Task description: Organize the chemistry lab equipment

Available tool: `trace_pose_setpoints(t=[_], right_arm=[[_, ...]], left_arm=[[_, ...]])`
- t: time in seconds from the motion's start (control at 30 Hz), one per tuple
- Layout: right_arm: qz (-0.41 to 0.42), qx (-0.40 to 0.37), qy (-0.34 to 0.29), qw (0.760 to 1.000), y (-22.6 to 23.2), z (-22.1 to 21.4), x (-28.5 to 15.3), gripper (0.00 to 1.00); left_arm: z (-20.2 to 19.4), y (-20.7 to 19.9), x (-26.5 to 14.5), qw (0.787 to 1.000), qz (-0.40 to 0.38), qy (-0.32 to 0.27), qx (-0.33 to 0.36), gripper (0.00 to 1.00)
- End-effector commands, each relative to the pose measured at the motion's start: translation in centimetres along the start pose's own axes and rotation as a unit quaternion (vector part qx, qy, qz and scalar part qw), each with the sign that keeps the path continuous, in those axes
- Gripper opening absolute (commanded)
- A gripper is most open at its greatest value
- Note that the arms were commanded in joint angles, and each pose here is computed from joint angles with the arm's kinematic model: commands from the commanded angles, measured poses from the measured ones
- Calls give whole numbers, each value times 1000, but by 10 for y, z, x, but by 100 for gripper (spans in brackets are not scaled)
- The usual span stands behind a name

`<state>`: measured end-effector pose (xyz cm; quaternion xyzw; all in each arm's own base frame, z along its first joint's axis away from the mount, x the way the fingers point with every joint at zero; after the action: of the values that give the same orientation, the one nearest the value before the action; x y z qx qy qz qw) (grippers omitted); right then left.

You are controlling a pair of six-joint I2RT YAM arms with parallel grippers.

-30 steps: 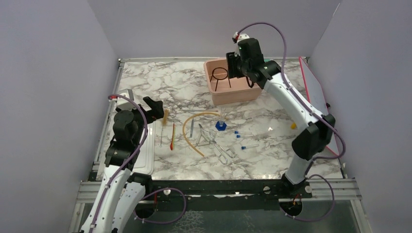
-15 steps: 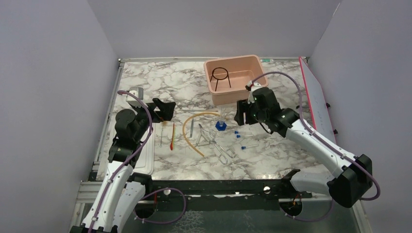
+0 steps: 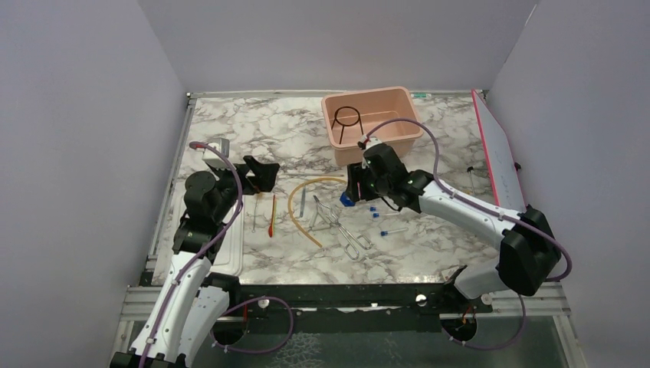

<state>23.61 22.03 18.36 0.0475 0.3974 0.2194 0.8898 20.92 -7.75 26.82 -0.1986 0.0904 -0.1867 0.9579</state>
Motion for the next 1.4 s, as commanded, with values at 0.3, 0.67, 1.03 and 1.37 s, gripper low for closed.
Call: trace_pose_setpoints(t=[0.3, 0.67, 1.03, 1.37], right_arm=[[-42, -4, -74, 996, 16, 43, 21, 51], [-37, -10, -95, 995, 17, 49, 19, 27], [16, -3, -116, 993, 27, 57, -5, 24], [94, 2, -204, 974, 53, 121, -64, 24]], left_arm=[[-1, -5, 2, 1000, -27, 4, -7, 99], [-2, -5, 1, 1000, -29, 3, -9, 99], [-3, -7, 4, 999, -40, 5, -13, 99], [0, 34, -11, 981, 192, -21, -32, 99]])
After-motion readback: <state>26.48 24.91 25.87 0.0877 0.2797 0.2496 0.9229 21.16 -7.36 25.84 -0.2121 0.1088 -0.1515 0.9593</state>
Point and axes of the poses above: each gripper's point midway between its finger pads, its own x axis out along the fingers, its own y axis along the line the jaws close on, z = x × y, the point moved 8 cm from there along -x, back along the fingers, and after that the axes turned 2 degrees about x, right-handed, at the moved point
